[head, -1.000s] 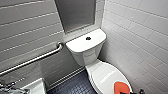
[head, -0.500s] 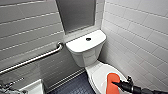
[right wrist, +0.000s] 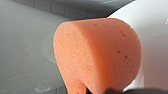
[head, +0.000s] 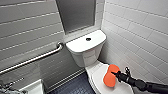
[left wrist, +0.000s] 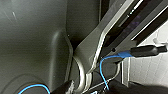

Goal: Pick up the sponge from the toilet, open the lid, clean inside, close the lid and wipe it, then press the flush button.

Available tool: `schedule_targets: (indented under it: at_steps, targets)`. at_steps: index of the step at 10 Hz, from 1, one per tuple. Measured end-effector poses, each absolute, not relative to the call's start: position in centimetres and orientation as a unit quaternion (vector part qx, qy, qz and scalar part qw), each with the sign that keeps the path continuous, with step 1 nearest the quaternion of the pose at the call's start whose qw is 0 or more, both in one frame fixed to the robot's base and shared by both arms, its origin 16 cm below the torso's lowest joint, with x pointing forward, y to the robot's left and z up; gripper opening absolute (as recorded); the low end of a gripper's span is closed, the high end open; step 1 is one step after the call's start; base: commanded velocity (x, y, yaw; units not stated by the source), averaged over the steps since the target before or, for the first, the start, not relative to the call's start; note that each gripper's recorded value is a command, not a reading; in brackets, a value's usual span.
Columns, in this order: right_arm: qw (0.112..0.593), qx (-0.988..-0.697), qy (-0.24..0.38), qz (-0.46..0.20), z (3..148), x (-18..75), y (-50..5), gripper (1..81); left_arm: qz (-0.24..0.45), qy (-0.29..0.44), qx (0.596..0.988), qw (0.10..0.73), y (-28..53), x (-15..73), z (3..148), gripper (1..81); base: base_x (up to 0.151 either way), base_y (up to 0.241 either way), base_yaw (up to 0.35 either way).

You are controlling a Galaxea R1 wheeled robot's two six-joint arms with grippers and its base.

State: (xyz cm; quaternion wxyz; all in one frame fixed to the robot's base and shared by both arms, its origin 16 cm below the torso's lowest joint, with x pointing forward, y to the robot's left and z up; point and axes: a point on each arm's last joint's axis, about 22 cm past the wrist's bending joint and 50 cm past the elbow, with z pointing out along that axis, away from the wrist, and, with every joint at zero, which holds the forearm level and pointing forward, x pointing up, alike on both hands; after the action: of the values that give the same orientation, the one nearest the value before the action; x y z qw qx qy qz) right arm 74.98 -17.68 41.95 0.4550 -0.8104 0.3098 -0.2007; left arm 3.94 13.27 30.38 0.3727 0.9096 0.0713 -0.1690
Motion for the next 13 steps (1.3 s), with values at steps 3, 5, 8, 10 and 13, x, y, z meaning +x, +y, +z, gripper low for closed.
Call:
schedule_targets:
  at_steps: [3,5,8,10,13]
  targets:
    - [0.435,-0.775,0.395,-0.232,42.2,77.2,-21.0,1.0,-0.173,0.073,0.908,0.375,12.9,3.4,30.6,81.1,0.000,0.000,0.000]
    - [0.389,-0.762,0.459,-0.239,39.3,75.6,-25.3,1.0,-0.180,0.072,0.906,0.375,12.9,2.9,30.9,81.1,0.000,0.000,0.000]
    - [0.321,-0.746,0.536,-0.229,33.1,71.7,-28.0,1.0,-0.184,0.072,0.905,0.376,12.9,2.6,31.0,81.1,0.000,0.000,0.000]
    - [0.299,-0.749,0.543,-0.234,30.8,71.0,-28.8,1.0,-0.184,0.072,0.905,0.376,12.9,2.5,31.0,81.1,0.000,0.000,0.000]
    - [0.280,-0.754,0.539,-0.250,28.9,68.7,-29.1,1.0,-0.184,0.072,0.905,0.377,12.7,2.5,31.1,81.1,0.000,0.000,0.000]
